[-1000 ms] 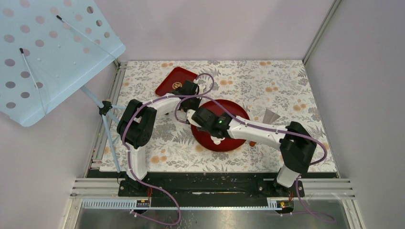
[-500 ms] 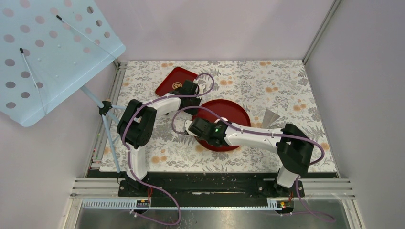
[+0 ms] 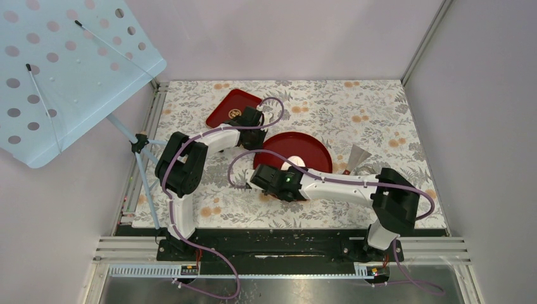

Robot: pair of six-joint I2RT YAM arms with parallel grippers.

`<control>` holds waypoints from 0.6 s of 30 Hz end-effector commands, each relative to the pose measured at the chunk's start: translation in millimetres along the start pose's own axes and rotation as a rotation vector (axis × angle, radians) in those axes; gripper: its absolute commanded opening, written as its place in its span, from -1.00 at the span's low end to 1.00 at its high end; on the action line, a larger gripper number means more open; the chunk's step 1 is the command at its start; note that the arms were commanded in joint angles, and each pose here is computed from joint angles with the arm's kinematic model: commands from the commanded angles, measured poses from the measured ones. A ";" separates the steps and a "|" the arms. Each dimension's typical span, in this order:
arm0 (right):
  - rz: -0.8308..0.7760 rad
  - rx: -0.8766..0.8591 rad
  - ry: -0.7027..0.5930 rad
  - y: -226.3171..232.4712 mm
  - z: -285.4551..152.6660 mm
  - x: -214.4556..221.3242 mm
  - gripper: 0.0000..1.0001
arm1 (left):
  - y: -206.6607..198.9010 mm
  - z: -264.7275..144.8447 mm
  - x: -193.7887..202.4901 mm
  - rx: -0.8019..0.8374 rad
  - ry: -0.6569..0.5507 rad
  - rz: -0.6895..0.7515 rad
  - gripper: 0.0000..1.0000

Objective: Roll out the dumpling wrappers from the dough

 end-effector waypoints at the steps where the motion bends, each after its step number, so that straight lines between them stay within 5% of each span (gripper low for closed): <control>1: -0.031 -0.473 0.066 107.6 -11.4 30.0 -1.00 | 10.7 3.1 14.5 -0.034 0.057 0.013 -1.00; 6: -0.030 -0.351 0.042 80.2 -18.8 29.2 -1.00 | 10.8 3.2 14.6 -0.034 0.057 0.013 -1.00; 13: 0.155 0.186 0.047 -65.1 -37.3 37.9 -1.00 | 10.9 3.1 14.7 -0.035 0.057 0.011 -1.00; 18: 0.122 0.240 0.087 -79.2 -35.3 44.3 -1.00 | 10.7 2.8 14.3 -0.034 0.056 0.011 -1.00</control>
Point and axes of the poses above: each gripper's point midway between its finger pads, its own z axis out along the fingers, its own y axis along the line the jaws close on, x = y × z, the point moved 1 cm from there along -z, back along the fingers, and after that the axes turned 15 degrees about -z, right-handed, at the moved point
